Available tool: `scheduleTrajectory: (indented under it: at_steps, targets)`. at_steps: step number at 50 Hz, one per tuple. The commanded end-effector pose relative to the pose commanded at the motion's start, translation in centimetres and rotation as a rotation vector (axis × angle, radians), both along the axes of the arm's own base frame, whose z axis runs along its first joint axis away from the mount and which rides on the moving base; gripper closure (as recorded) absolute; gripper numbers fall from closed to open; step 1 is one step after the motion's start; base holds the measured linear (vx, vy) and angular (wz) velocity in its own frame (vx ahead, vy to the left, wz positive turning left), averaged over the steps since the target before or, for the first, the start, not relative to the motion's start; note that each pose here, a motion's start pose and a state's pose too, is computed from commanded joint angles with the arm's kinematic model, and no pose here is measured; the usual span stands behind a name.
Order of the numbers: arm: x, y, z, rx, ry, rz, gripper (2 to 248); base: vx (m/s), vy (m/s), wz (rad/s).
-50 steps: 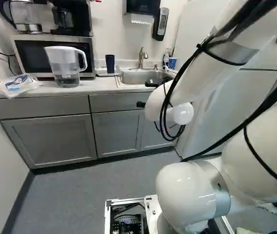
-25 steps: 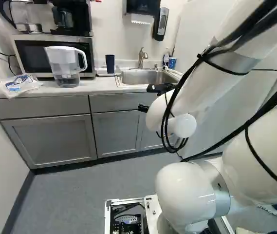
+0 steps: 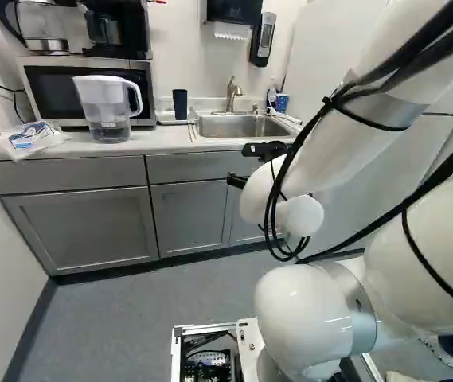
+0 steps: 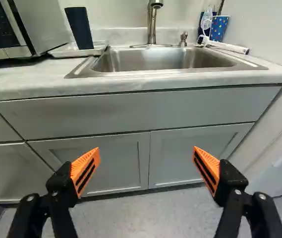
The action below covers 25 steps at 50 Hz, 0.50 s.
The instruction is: Rinse the cup and place it in the tray
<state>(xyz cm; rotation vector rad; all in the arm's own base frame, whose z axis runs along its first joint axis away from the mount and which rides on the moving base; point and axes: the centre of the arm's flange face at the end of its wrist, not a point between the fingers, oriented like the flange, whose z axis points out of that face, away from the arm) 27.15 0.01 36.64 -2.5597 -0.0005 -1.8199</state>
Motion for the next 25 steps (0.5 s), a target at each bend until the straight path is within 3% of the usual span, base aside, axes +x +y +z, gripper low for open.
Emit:
scheduleTrajectory:
  at_steps: [25]
  targets:
    - [-0.12,-0.01,-0.07,-0.001,-0.003,-0.001,3,0.0,0.0,0.0]
